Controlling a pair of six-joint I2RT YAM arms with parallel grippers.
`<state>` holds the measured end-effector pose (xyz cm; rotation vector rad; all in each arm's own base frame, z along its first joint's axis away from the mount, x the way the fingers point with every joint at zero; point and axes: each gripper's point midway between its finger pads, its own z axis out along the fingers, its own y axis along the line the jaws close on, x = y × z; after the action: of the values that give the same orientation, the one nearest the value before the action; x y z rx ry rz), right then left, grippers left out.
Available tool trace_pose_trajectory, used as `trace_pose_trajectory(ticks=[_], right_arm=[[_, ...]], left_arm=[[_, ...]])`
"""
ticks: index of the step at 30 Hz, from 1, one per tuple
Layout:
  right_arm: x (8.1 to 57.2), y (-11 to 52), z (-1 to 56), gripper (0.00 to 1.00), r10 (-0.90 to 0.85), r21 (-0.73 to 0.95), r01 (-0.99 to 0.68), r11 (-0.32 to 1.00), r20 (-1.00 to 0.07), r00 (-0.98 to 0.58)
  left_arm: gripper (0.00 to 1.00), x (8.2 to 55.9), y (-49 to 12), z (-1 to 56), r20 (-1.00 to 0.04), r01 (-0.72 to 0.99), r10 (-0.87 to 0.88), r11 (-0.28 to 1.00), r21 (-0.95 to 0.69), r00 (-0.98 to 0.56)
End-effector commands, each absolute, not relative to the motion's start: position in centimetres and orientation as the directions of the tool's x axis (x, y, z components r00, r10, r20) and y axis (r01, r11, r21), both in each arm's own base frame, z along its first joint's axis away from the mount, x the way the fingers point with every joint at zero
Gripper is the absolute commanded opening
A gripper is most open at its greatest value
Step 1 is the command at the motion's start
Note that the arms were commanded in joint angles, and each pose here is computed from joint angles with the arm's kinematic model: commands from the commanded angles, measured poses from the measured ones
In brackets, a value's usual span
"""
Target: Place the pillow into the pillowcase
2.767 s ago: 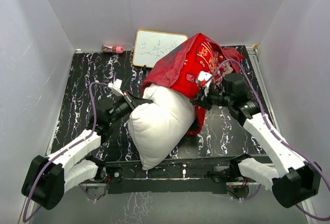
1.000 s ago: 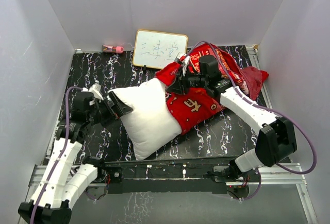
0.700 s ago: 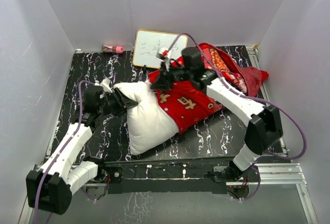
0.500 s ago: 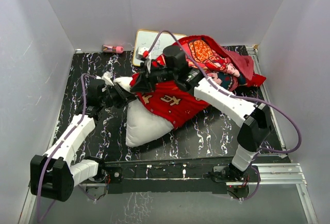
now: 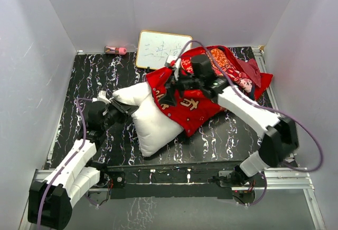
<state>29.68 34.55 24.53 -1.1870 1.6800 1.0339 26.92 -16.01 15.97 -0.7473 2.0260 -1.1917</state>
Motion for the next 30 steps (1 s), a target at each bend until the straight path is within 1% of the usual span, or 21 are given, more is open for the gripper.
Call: trace_pose_trajectory(ticks=[1, 3, 4, 5, 6, 8, 10, 12, 14, 17, 19, 21, 25, 30], right_arm=[[24.8, 31.9, 33.9, 0.99, -0.153, -0.113, -0.989, 0.098, -0.983, 0.097], [23.1, 30.2, 33.9, 0.99, -0.160, -0.139, -0.985, 0.103, -0.980, 0.122], [22.6, 29.3, 33.0, 0.99, -0.184, -0.142, -0.985, 0.095, -0.975, 0.123], [22.2, 28.4, 31.6, 0.99, -0.218, -0.133, -0.987, 0.095, -0.970, 0.110], [22.1, 27.5, 30.4, 0.99, -0.252, -0.135, -0.984, 0.113, -0.962, 0.103], [22.4, 25.7, 28.3, 0.99, -0.313, -0.136, -0.975, 0.176, -0.947, 0.076], [22.8, 24.3, 26.4, 0.99, -0.352, -0.128, -0.963, 0.237, -0.935, 0.038], [23.1, 23.5, 24.9, 1.00, -0.376, -0.112, -0.951, 0.287, -0.926, -0.005], [23.2, 23.1, 23.6, 0.98, -0.389, -0.088, -0.944, 0.318, -0.920, -0.045], [23.3, 23.0, 21.2, 0.95, -0.413, -0.063, -0.933, 0.355, -0.905, -0.097], [23.6, 23.2, 20.1, 0.95, -0.442, -0.094, -0.921, 0.378, -0.892, -0.091], [23.3, 23.8, 19.2, 0.95, -0.468, -0.108, -0.923, 0.370, -0.880, -0.084], [23.9, 24.7, 18.1, 0.94, -0.481, -0.111, -0.918, 0.381, -0.872, -0.094], [24.8, 24.8, 16.9, 0.85, -0.489, -0.117, -0.905, 0.410, -0.866, -0.109]], left_arm=[[0.18, 27.0, -15.7, 17.2, -0.248, -0.154, -0.771, 0.407, -0.901, -0.587], [0.41, 26.7, -15.5, 17.3, -0.283, -0.155, -0.743, 0.460, -0.875, -0.607], [0.52, 26.6, -15.4, 17.6, -0.314, -0.145, -0.720, 0.498, -0.855, -0.619], [0.61, 26.3, -15.1, 17.5, -0.346, -0.148, -0.692, 0.548, -0.823, -0.634], [0.68, 26.0, -14.6, 17.7, -0.384, -0.145, -0.659, 0.601, -0.786, -0.647], [0.77, 24.7, -13.2, 17.5, -0.440, -0.164, -0.580, 0.711, -0.684, -0.686], [0.80, 23.0, -11.9, 17.7, -0.467, -0.169, -0.514, 0.782, -0.600, -0.720], [0.81, 21.3, -11.4, 18.4, -0.461, -0.167, -0.482, 0.804, -0.570, -0.745], [0.81, 20.1, -11.9, 19.3, -0.440, -0.150, -0.484, 0.783, -0.604, -0.757], [0.81, 18.7, -13.5, 21.0, -0.387, -0.115, -0.508, 0.707, -0.698, -0.770], [0.81, 18.0, -14.5, 21.8, -0.338, -0.109, -0.524, 0.648, -0.754, -0.781], [0.81, 17.6, -15.0, 21.9, -0.303, -0.114, -0.539, 0.608, -0.786, -0.786], [0.82, 17.4, -14.9, 20.4, -0.288, -0.139, -0.532, 0.624, -0.769, -0.796], [0.88, 18.0, -14.7, 18.2, -0.293, -0.156, -0.500, 0.676, -0.720, -0.815]])
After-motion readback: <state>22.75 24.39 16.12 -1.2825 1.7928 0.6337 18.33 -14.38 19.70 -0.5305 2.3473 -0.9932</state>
